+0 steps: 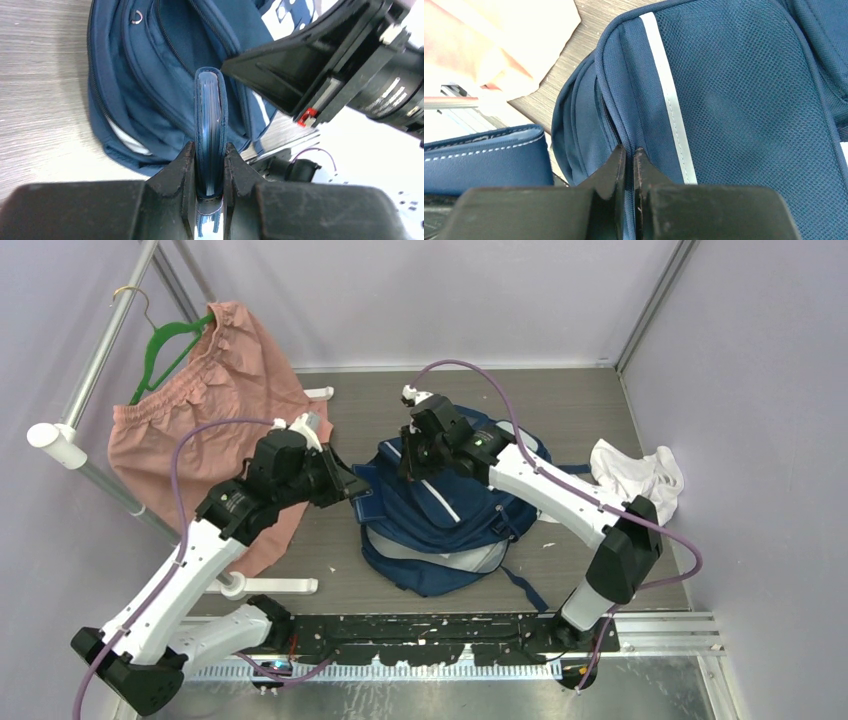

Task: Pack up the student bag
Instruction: Place the personal item in the student bag.

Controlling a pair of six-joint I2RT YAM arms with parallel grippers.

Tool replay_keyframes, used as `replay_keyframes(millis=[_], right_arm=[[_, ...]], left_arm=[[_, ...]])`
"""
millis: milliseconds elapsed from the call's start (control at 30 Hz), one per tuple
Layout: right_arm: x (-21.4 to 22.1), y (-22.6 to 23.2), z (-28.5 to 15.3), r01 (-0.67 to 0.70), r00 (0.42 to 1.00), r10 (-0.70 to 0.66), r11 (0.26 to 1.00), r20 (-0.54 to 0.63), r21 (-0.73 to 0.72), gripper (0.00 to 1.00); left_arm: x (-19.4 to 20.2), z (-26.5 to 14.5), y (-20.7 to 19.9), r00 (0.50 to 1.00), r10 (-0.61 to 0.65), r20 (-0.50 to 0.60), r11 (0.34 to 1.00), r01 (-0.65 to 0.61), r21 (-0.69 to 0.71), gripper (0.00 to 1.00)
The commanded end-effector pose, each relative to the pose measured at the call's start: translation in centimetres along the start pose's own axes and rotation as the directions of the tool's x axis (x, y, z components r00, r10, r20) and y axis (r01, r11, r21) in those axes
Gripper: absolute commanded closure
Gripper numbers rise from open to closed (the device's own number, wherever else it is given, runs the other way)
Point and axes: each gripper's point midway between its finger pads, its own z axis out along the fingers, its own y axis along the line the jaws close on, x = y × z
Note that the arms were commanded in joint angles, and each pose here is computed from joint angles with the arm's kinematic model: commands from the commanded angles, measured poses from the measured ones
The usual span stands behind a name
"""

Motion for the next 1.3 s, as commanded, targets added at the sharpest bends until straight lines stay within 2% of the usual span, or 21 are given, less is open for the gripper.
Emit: replay_keyframes(millis=[0, 167, 300, 500, 667, 900, 1033, 1267], right_arm=[[-2.4, 1.7, -3.1, 0.011, 0.997, -0.005, 0.997, 0.081, -0.079, 0.99], [-2.0, 1.4, -3.9, -0.002, 0.993, 0.013, 0.996, 0.120, -0.091, 0.99], [-2.0, 1.1, -4.5, 0.003, 0.991, 0.007, 0.997, 0.133, -0.076, 0.99], [-2.0, 1.1, -4.4, 0.006, 0.991, 0.005, 0.997, 0.132, -0.082, 0.99], [-2.1, 1.9, -4.3, -0.002, 0.991, 0.018, 0.992, 0.131, -0.125, 0.99], [-2.1, 3.2, -4.8, -0.020, 0.990, 0.047, 0.981, 0.131, -0.194, 0.99], [-2.2, 3.5, -5.3, -0.019, 0.990, 0.048, 0.978, 0.133, -0.210, 0.99], [-2.6, 3.8, -5.6, -0.020, 0.989, 0.052, 0.975, 0.141, -0.222, 0.99]], left_arm=[[-2.3, 0.8, -2.5, 0.981, -0.165, 0.100, 0.981, 0.153, 0.120, 1.00], [-2.4, 3.0, -3.4, 0.948, -0.307, 0.090, 0.932, 0.280, 0.229, 1.00], [-2.5, 4.0, -3.4, 0.935, -0.346, 0.074, 0.921, 0.323, 0.219, 1.00], [-2.2, 4.7, -4.3, 0.915, -0.403, 0.038, 0.880, 0.375, 0.293, 1.00], [-1.2, 6.3, -3.4, 0.906, -0.422, 0.027, 0.876, 0.400, 0.268, 1.00], [0.1, 8.7, -2.1, 0.902, -0.427, 0.067, 0.879, 0.397, 0.265, 1.00], [0.6, 9.8, -2.9, 0.895, -0.443, 0.058, 0.859, 0.406, 0.311, 1.00], [1.8, 13.0, -4.1, 0.915, -0.397, 0.068, 0.875, 0.356, 0.327, 1.00]])
